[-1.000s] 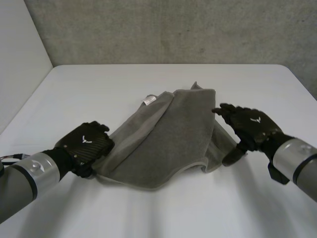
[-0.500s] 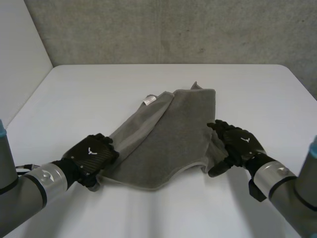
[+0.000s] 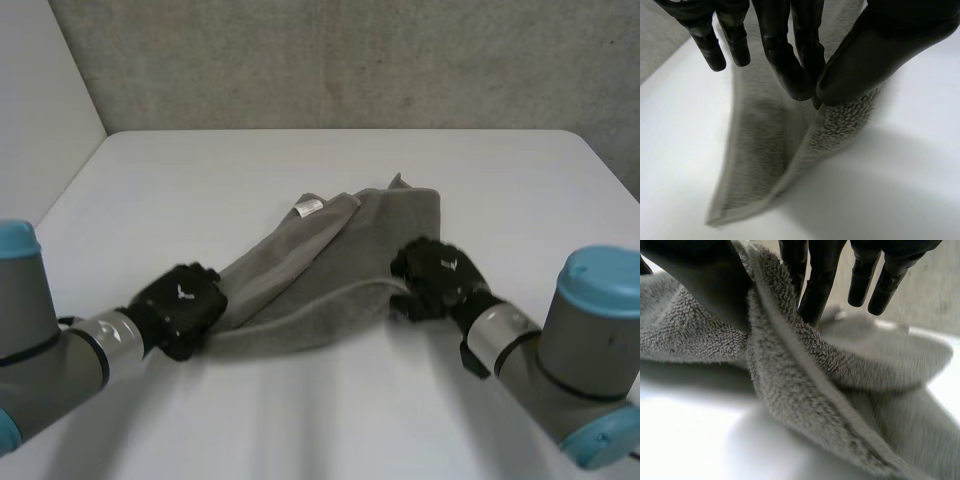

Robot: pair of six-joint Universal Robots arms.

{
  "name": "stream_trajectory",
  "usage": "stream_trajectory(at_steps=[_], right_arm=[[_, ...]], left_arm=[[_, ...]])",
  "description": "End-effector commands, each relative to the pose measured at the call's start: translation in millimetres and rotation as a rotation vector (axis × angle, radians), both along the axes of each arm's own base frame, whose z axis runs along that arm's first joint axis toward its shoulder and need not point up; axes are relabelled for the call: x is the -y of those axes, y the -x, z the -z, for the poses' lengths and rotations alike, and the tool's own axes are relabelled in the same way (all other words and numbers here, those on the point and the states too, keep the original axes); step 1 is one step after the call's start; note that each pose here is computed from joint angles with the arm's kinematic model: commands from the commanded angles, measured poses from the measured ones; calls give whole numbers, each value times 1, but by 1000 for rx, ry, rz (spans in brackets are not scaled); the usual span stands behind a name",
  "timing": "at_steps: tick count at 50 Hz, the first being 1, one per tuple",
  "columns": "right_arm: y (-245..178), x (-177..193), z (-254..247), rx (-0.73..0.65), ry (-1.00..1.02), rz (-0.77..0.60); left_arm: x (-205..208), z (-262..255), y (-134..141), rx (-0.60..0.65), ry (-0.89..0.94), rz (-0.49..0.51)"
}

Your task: Fold the towel.

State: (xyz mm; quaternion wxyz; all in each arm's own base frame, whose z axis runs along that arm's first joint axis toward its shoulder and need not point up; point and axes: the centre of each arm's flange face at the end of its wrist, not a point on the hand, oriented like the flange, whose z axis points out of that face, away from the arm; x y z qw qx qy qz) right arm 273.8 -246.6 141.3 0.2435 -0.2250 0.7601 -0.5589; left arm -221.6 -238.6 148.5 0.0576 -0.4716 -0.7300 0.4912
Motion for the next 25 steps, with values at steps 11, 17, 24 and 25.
stream_trajectory(at_steps=[11, 17, 24, 25], right_arm=[[-34, 41, -131, -194, 379, -382], [-52, 12, -82, -384, 322, -554], [-41, 12, -52, -345, 138, -447], [-41, 12, -52, -345, 137, -447]], left_arm=[[35, -166, -1, -419, 409, -192], [26, -130, -1, -387, 303, -202], [19, -64, -1, -317, 96, -224], [19, -64, -1, -317, 96, -224]])
